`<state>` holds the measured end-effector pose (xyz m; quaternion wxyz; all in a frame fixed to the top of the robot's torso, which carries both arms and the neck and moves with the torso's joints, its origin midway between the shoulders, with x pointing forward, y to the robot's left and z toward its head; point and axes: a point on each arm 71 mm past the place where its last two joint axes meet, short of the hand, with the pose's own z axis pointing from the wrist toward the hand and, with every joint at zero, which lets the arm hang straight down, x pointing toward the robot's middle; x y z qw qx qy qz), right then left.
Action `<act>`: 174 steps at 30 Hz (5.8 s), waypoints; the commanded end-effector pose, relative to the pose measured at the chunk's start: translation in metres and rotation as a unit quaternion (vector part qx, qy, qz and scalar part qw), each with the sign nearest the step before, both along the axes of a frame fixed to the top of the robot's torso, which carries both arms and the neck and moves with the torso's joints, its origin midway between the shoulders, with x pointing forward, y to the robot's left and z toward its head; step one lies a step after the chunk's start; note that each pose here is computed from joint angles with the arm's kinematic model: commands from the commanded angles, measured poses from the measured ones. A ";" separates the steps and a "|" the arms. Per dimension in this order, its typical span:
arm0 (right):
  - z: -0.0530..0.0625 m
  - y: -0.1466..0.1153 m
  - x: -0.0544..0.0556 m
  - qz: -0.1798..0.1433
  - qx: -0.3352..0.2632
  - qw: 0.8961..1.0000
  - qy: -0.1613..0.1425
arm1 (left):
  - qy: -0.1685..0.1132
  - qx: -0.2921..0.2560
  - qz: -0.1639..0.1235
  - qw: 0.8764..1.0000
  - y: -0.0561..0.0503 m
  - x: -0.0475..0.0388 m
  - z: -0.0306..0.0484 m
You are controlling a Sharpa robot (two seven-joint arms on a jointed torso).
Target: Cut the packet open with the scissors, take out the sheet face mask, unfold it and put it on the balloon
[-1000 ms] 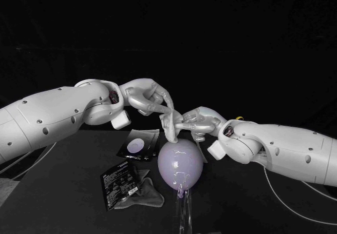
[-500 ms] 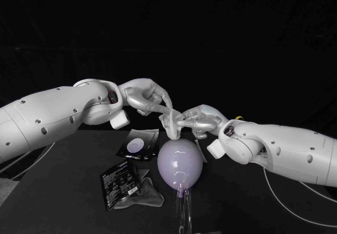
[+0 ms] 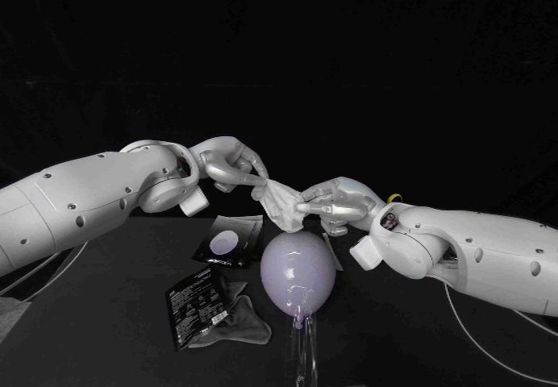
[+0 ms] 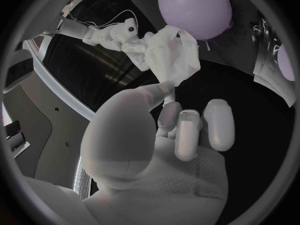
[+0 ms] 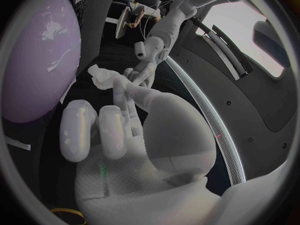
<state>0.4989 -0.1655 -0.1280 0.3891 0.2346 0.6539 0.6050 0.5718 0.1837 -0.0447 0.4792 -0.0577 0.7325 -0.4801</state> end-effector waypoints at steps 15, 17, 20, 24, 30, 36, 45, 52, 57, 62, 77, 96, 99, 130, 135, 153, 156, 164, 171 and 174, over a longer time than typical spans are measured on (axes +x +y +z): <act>0.000 0.014 -0.014 0.102 0.008 0.994 0.037 | 0.048 0.005 0.042 0.998 -0.006 0.0050 -0.0156; 0.001 0.013 -0.013 0.094 0.011 0.995 0.032 | 0.052 0.008 0.032 0.998 -0.008 0.0033 -0.0167; 0.002 0.012 -0.012 0.082 0.016 0.996 0.027 | 0.057 0.011 0.021 0.998 -0.011 0.0011 -0.0180; 0.003 0.011 -0.011 0.072 0.021 0.997 0.024 | 0.060 0.011 0.016 0.998 -0.012 -0.0002 -0.0186; 0.004 0.006 -0.010 0.059 0.031 0.997 0.024 | 0.061 0.004 0.035 0.998 -0.006 0.0017 -0.0186; 0.007 -0.003 -0.010 0.047 0.037 0.998 0.023 | 0.063 -0.009 0.077 0.995 0.005 0.0058 -0.0196; 0.015 -0.018 -0.007 0.029 0.040 0.999 0.014 | 0.091 -0.027 0.122 0.988 0.019 0.0065 -0.0327; 0.018 -0.021 -0.006 0.024 0.040 0.999 0.011 | 0.112 -0.029 0.123 0.986 0.019 0.0034 -0.0439; 0.019 -0.021 -0.005 0.023 0.040 0.999 0.011 | 0.122 -0.035 0.120 0.985 0.017 0.0019 -0.0476; 0.020 -0.023 -0.003 0.021 0.041 0.999 0.010 | 0.129 -0.035 0.117 0.984 0.016 0.0004 -0.0495; 0.043 -0.033 0.008 0.000 0.050 0.999 -0.013 | 0.160 -0.019 0.137 0.977 0.021 -0.0029 -0.0678; 0.061 -0.031 0.015 0.008 0.048 0.999 -0.020 | 0.184 -0.016 0.165 0.969 0.019 -0.0038 -0.0900; 0.063 -0.030 0.018 0.010 0.040 0.999 -0.019 | 0.189 -0.018 0.155 0.969 0.017 -0.0048 -0.0908; 0.111 -0.002 0.068 0.081 -0.484 0.858 -0.152 | 0.085 -0.192 0.151 0.966 0.044 0.0202 -0.0668; 0.120 0.009 0.073 0.035 -0.556 0.793 -0.247 | 0.059 -0.229 0.150 0.960 0.045 0.0230 -0.0606; 0.145 0.039 0.055 -0.062 -0.576 0.651 -0.491 | 0.036 -0.255 0.078 0.963 0.003 0.0254 -0.0529; 0.146 0.041 0.053 -0.066 -0.570 0.646 -0.504 | 0.031 -0.250 0.065 0.966 -0.006 0.0244 -0.0521; 0.148 0.045 0.051 -0.068 -0.562 0.641 -0.519 | 0.007 -0.232 0.046 0.972 -0.027 0.0243 -0.0500; 0.148 0.047 0.050 -0.069 -0.558 0.640 -0.524 | -0.015 -0.209 0.062 0.976 -0.041 0.0263 -0.0498; 0.149 0.048 0.049 -0.069 -0.556 0.640 -0.526 | -0.024 -0.201 0.078 0.976 -0.043 0.0283 -0.0498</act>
